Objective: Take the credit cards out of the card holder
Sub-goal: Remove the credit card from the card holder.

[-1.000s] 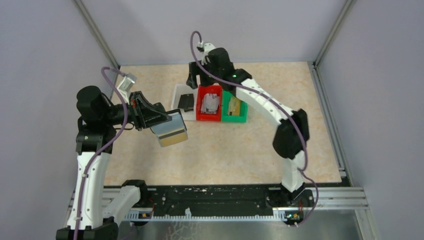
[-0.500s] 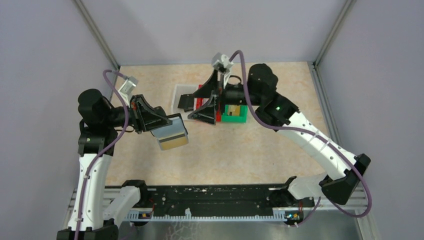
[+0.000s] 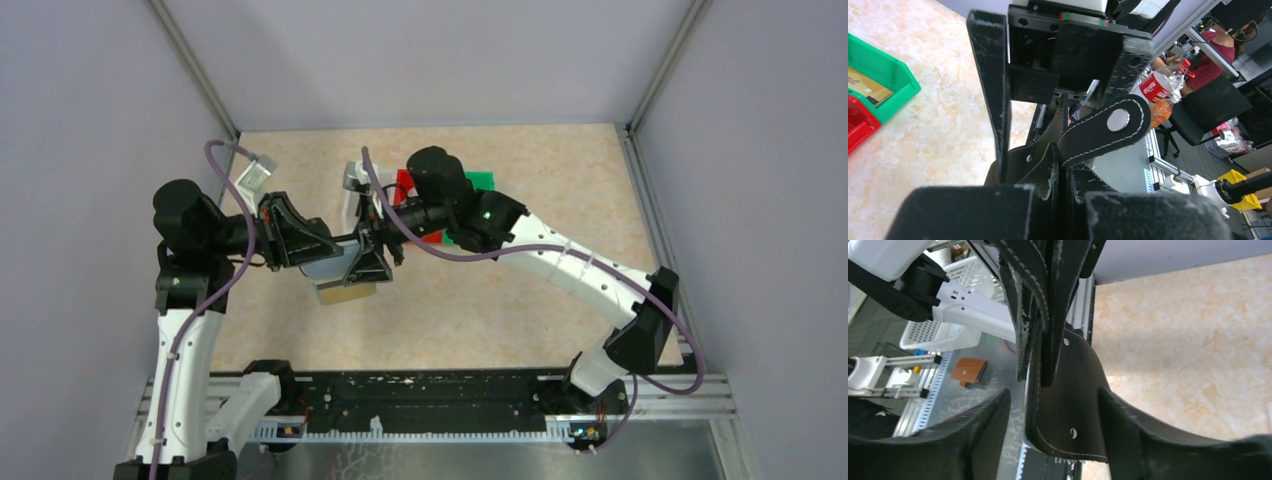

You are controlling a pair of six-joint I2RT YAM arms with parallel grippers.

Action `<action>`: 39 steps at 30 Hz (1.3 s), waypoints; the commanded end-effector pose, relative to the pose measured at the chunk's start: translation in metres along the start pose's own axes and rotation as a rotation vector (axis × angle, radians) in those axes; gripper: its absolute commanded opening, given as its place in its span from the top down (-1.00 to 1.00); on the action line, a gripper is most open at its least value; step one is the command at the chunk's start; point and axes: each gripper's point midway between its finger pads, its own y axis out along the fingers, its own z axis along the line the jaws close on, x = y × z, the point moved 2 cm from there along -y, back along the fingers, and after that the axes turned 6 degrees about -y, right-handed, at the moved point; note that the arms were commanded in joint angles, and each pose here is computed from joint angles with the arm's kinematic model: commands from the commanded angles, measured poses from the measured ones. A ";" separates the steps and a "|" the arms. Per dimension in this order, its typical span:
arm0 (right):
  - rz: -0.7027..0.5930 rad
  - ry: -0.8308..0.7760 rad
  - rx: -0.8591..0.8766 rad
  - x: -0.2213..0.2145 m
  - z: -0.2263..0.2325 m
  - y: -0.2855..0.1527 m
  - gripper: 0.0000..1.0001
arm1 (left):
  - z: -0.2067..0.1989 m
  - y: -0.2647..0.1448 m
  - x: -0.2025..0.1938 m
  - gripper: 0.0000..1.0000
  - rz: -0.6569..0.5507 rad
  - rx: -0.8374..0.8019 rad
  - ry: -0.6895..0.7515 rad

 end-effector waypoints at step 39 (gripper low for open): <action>-0.907 0.215 0.068 0.113 0.034 -0.090 1.00 | 0.001 0.000 0.007 -0.98 -0.153 0.088 0.004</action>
